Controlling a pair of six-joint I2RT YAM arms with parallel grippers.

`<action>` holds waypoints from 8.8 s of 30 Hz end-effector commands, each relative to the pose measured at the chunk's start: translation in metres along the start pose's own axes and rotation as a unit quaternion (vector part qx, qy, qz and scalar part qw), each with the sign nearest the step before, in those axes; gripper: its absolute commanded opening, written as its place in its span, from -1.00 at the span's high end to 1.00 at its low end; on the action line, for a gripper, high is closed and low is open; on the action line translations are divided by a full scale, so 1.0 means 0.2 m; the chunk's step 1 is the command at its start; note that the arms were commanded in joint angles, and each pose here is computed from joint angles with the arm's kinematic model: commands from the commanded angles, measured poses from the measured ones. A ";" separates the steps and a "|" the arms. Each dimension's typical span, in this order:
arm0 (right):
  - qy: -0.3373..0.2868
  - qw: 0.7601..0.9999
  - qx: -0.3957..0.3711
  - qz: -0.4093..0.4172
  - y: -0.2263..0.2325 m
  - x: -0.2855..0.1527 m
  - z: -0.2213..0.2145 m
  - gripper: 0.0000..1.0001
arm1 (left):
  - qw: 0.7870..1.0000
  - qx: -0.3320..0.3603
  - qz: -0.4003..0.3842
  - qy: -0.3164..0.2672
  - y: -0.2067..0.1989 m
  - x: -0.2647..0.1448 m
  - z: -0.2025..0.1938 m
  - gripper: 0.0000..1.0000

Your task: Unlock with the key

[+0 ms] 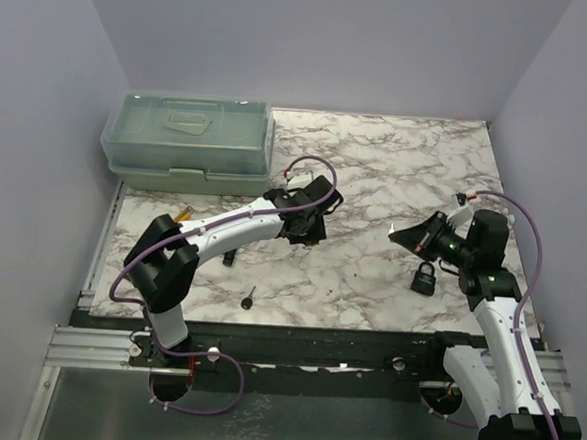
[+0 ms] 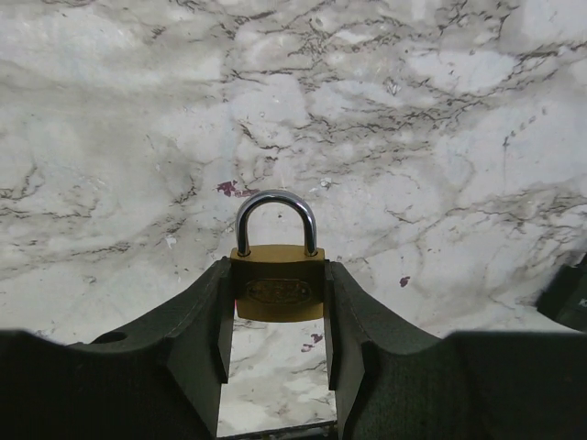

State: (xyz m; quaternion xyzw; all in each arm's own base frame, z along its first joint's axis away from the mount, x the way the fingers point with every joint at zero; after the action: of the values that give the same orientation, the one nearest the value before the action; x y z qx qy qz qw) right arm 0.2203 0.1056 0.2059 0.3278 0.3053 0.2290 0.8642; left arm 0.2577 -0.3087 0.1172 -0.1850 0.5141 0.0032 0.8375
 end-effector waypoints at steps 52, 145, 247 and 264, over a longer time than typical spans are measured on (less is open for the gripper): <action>0.120 0.989 -0.018 0.080 0.41 0.63 -0.30 0.99 | 0.960 -0.194 -0.197 0.053 -0.13 -0.29 0.29 1.00; 0.087 0.995 -0.043 -0.028 0.36 0.72 -0.19 0.99 | 0.959 -0.193 -0.202 0.052 -0.14 -0.30 0.25 1.00; -0.002 0.967 -0.200 0.158 0.53 0.61 -0.14 0.84 | 0.932 -0.167 -0.322 -0.014 -0.29 -0.52 0.34 1.00; 0.000 0.977 -0.191 0.097 0.43 0.40 -0.18 -0.13 | 0.931 -0.187 -0.306 -0.067 -0.29 -0.49 0.43 1.00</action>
State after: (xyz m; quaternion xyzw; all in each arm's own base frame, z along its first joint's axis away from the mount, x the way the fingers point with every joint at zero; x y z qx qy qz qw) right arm 0.2377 0.2379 0.2237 0.1788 0.2025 0.4090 0.8716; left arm 0.2877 -0.3140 0.2370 -0.4664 0.3970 -0.1367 0.7786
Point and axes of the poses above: each gripper's point midway between its finger pads, its own x axis out along the fingers, its own y axis along the line the jaws close on, z = x × y, the point moved 3 cm from there along -x, back along the fingers, and after that the axes turned 7 degrees about -x, right-handed, at the moved point
